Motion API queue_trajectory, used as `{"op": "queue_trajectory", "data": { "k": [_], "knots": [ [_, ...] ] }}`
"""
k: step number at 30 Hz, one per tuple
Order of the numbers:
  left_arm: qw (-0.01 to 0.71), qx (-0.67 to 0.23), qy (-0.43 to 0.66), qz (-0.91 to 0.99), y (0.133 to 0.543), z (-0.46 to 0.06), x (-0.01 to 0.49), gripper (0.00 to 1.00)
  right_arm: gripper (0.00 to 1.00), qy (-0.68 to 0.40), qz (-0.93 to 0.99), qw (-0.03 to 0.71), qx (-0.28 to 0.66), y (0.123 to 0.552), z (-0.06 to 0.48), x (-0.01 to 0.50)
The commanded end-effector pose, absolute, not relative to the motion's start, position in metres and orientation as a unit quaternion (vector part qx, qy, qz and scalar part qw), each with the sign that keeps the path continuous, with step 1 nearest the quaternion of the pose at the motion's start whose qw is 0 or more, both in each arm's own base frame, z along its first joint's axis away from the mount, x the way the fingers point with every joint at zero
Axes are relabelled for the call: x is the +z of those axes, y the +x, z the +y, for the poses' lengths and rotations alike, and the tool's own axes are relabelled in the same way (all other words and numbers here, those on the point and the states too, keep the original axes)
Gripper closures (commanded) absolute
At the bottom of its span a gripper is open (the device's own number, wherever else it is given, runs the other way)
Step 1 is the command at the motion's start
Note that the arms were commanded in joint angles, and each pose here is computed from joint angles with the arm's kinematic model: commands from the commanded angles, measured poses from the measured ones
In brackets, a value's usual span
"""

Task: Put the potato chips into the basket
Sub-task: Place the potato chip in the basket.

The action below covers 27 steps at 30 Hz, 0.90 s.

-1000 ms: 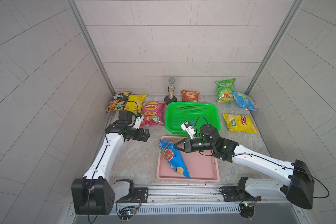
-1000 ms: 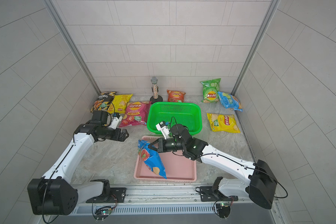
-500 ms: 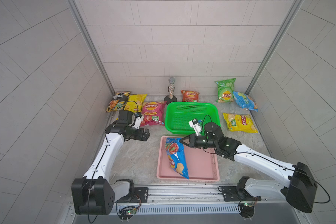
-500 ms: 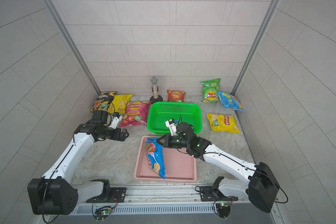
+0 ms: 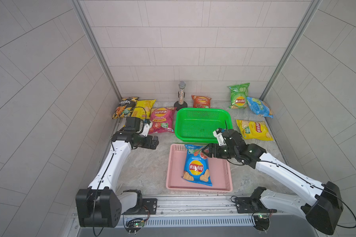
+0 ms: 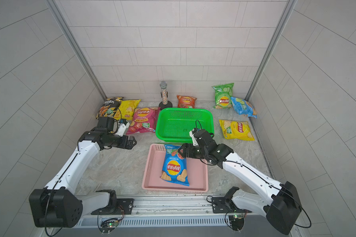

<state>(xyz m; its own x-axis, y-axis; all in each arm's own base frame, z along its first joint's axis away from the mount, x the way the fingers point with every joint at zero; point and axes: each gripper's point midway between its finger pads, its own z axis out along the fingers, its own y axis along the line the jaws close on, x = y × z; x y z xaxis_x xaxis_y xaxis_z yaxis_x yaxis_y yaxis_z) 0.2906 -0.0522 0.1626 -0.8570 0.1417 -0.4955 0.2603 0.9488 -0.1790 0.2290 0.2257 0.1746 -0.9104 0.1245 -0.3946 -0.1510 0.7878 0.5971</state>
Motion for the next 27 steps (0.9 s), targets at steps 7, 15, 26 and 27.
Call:
{"op": "queue_trajectory", "data": {
  "k": [7,15,26,27],
  "knots": [
    [0.240,-0.125,0.111,0.956,0.288,-0.052,0.158,0.00,0.16,-0.035,0.943,0.151,0.293,0.205,0.231,0.124],
    [0.239,-0.125,0.112,0.956,0.288,-0.052,0.158,0.00,0.19,-0.057,0.952,0.126,0.275,0.212,0.244,0.096],
    [0.238,-0.124,0.111,0.957,0.288,-0.052,0.157,0.00,0.47,-0.083,0.937,0.087,0.327,0.190,0.287,0.097],
    [0.238,-0.123,0.111,0.957,0.289,-0.052,0.157,0.00,0.48,-0.077,0.935,0.088,0.334,0.190,0.288,0.100]
  ]
}}
